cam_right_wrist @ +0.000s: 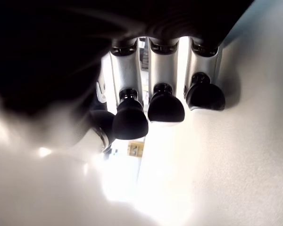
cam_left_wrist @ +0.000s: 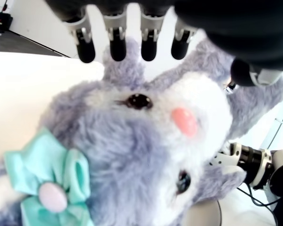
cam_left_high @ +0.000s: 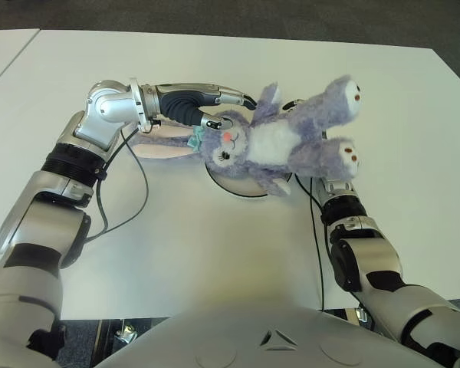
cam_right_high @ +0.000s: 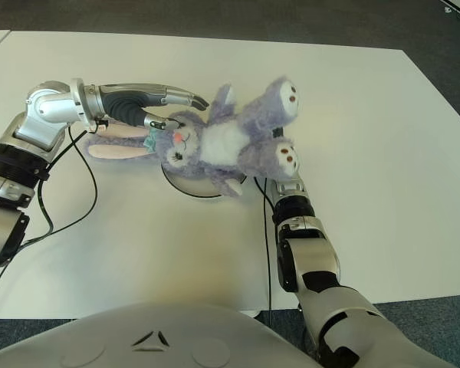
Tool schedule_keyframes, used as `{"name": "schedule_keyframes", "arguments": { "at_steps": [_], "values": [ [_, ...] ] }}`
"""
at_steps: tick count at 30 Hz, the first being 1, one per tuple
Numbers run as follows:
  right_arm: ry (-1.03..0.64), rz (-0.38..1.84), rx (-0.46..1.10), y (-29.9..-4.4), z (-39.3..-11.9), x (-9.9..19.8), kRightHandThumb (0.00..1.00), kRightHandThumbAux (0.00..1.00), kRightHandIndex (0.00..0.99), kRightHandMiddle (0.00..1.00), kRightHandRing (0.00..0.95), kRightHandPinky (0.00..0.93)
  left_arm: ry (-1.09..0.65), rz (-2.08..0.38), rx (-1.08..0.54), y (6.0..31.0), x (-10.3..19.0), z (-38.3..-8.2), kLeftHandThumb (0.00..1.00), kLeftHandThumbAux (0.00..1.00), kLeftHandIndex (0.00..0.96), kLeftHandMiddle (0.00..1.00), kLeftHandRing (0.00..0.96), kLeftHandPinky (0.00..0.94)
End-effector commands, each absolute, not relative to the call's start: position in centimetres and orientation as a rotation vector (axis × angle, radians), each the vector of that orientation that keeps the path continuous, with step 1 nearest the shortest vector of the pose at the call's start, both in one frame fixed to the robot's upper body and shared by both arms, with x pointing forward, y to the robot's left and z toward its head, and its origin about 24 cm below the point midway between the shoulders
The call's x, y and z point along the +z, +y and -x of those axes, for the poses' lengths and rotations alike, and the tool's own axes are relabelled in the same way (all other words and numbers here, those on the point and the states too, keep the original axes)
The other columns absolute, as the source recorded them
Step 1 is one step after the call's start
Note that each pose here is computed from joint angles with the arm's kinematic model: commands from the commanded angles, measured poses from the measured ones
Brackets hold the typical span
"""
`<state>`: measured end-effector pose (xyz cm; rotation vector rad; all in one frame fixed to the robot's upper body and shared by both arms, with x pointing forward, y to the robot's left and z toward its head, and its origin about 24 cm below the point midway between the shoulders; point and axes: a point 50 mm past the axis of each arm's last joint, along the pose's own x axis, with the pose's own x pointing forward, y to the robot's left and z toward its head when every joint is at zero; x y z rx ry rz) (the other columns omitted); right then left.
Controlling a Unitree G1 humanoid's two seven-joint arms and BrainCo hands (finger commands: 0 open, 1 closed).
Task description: Put the doll into the plate.
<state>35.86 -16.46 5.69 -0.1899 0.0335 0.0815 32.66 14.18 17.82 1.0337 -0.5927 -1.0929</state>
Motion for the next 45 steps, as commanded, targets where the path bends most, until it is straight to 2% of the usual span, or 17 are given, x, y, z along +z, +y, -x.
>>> {"name": "schedule_keyframes", "arguments": {
  "at_steps": [1,24,28,34,39,42,45],
  "values": [
    [0.200,0.207,0.075,-16.6,-34.3,2.0,0.705,0.722,0.440,0.855,0.845,0.858,-0.567,-0.991,-1.121,14.3,17.2,-32.4,0.510,0.109,0.000,0.000,0.000,0.000],
    [0.202,0.231,0.081,-16.5,-34.4,1.9,0.705,0.721,0.440,0.844,0.829,0.823,-0.586,-0.883,-1.050,15.2,18.9,-31.9,0.492,0.138,0.000,0.000,0.000,0.000],
    [0.201,0.242,0.073,-16.5,-34.4,1.9,0.706,0.720,0.441,0.836,0.821,0.821,-0.604,-0.774,-0.997,16.4,19.4,-32.1,0.479,0.142,0.000,0.000,0.000,0.000],
    [0.200,0.237,0.074,-16.4,-34.5,1.9,0.706,0.720,0.440,0.836,0.820,0.835,-0.604,-0.642,-0.771,18.2,19.1,-33.6,0.483,0.187,0.000,0.000,0.000,0.000],
    [0.199,0.230,0.072,-16.4,-34.6,2.0,0.706,0.721,0.440,0.840,0.824,0.840,-0.552,-0.502,-0.585,19.7,18.9,-34.6,0.592,0.290,0.000,0.000,0.000,0.000],
    [0.198,0.223,0.072,-16.4,-34.6,2.0,0.706,0.721,0.440,0.846,0.830,0.851,-0.533,-0.447,-0.509,20.5,19.0,-35.0,0.591,0.327,0.000,0.000,0.000,0.000],
    [0.196,0.216,0.073,-16.4,-34.7,2.1,0.705,0.721,0.440,0.850,0.835,0.852,-0.555,-0.384,-0.437,20.9,19.0,-35.0,0.543,0.352,0.000,0.000,0.000,0.018]
  ]
}}
